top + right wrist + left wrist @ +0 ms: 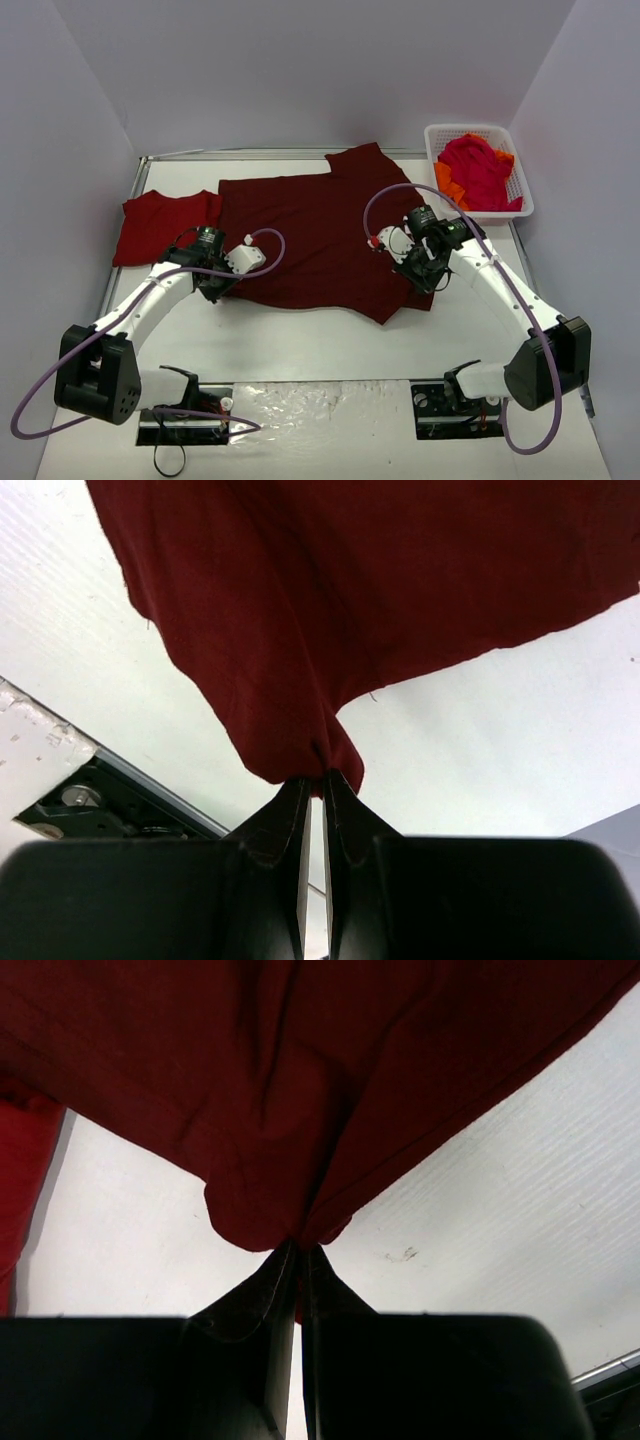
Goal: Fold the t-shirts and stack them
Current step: Fold the flattened tshirt in 1/3 of the way
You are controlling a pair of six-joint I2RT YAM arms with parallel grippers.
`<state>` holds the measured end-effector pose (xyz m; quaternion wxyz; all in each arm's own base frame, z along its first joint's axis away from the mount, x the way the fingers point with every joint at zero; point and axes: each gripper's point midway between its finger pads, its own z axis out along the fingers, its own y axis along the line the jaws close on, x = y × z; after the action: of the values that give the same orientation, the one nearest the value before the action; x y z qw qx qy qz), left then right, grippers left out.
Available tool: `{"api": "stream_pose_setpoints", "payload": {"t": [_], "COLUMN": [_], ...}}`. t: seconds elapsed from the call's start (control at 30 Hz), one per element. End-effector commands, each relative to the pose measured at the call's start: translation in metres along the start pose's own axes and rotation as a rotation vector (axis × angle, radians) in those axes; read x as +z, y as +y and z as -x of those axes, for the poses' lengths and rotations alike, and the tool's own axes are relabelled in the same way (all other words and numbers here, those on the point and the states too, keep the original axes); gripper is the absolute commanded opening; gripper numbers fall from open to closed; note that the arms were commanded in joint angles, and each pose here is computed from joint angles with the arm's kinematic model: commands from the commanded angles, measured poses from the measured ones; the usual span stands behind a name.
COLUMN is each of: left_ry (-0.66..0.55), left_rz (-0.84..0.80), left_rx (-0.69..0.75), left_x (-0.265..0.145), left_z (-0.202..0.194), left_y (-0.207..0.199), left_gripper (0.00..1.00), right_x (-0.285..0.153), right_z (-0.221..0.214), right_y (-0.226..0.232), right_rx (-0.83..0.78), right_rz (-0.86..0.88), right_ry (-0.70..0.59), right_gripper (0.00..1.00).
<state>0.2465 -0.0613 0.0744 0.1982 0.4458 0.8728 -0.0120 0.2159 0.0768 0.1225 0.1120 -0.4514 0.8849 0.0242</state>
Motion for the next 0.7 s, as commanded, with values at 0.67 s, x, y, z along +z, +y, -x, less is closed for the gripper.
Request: {"api": "stream_pose_setpoints", "payload": {"t": [0.67], "left_ry": [-0.066], "left_rz": [0.216], "left_rx": [-0.101], "left_x": [-0.018], "left_z": [0.033], "left_y": [0.051], "left_gripper": [0.02], "right_x": [-0.016], "right_z": [0.042], "right_y": [-0.09], "right_rx": [0.118], "right_rz": [-0.251], "right_ry": [-0.088], "right_gripper": [0.0]}}
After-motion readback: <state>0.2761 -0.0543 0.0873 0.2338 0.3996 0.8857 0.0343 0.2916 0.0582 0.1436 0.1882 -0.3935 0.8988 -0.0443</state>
